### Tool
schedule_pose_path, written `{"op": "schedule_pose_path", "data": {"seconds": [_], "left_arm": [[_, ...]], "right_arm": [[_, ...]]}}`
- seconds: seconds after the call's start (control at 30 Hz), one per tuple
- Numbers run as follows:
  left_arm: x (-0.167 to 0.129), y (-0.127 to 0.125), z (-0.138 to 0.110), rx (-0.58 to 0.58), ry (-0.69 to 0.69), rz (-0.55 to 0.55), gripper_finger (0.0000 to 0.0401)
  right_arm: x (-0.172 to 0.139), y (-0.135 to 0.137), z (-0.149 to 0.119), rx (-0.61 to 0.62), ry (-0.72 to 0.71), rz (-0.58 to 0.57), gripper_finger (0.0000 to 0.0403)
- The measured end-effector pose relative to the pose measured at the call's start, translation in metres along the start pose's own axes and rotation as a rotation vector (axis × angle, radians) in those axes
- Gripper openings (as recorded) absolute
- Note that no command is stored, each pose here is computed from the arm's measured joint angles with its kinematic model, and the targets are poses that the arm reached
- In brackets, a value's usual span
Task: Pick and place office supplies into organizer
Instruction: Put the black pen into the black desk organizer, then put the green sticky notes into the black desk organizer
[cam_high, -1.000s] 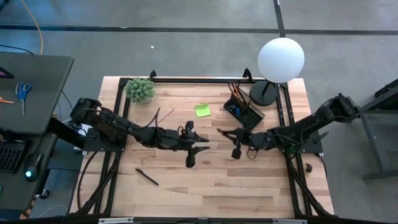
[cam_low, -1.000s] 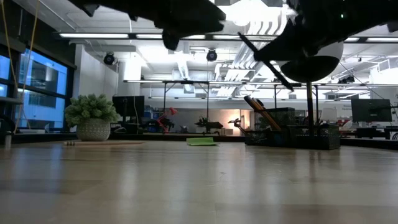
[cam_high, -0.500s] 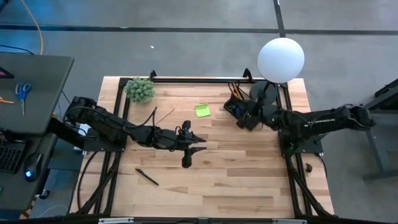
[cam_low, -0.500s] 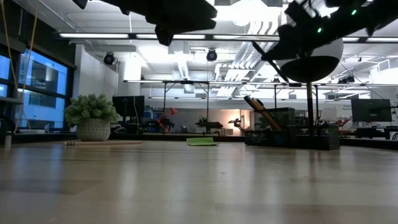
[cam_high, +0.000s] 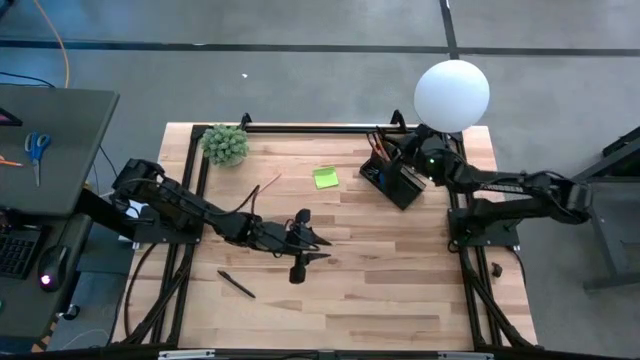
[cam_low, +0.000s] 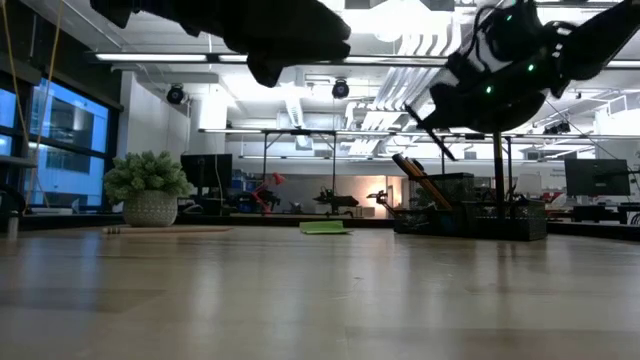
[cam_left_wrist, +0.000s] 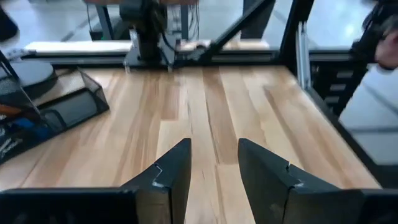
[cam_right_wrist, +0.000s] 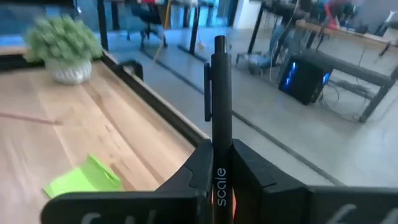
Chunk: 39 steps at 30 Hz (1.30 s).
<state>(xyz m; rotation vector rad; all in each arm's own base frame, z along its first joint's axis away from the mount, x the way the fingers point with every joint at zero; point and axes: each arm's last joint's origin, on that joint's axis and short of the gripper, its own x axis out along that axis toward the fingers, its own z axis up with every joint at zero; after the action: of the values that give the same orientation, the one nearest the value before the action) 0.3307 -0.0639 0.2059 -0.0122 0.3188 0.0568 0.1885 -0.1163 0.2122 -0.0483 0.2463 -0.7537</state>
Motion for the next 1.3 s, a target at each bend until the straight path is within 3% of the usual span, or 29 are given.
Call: {"op": "schedule_pose_path", "data": {"seconds": [0.17, 0.57, 0.93, 1.17, 1.3], "left_arm": [[-0.006, -0.005, -0.009, -0.020, -0.088, -0.051, 0.0122], [-0.013, 0.000, -0.034, -0.074, -0.035, -0.045, 0.0122], [-0.018, 0.005, -0.053, -0.103, 0.016, 0.001, 0.0122], [-0.021, 0.007, -0.063, -0.121, 0.044, 0.028, 0.0122], [-0.025, 0.012, -0.075, -0.133, 0.081, 0.137, 0.0122]], "right_arm": [[0.016, -0.004, -0.011, 0.023, 0.030, -0.019, 0.0024], [0.024, -0.015, -0.019, 0.075, 0.056, -0.059, 0.0034], [0.023, -0.015, -0.031, 0.069, 0.175, -0.109, 0.0113], [0.022, -0.013, -0.030, 0.067, 0.169, -0.106, 0.0144], [0.017, -0.004, -0.021, 0.063, 0.119, -0.054, 0.0149]]}}
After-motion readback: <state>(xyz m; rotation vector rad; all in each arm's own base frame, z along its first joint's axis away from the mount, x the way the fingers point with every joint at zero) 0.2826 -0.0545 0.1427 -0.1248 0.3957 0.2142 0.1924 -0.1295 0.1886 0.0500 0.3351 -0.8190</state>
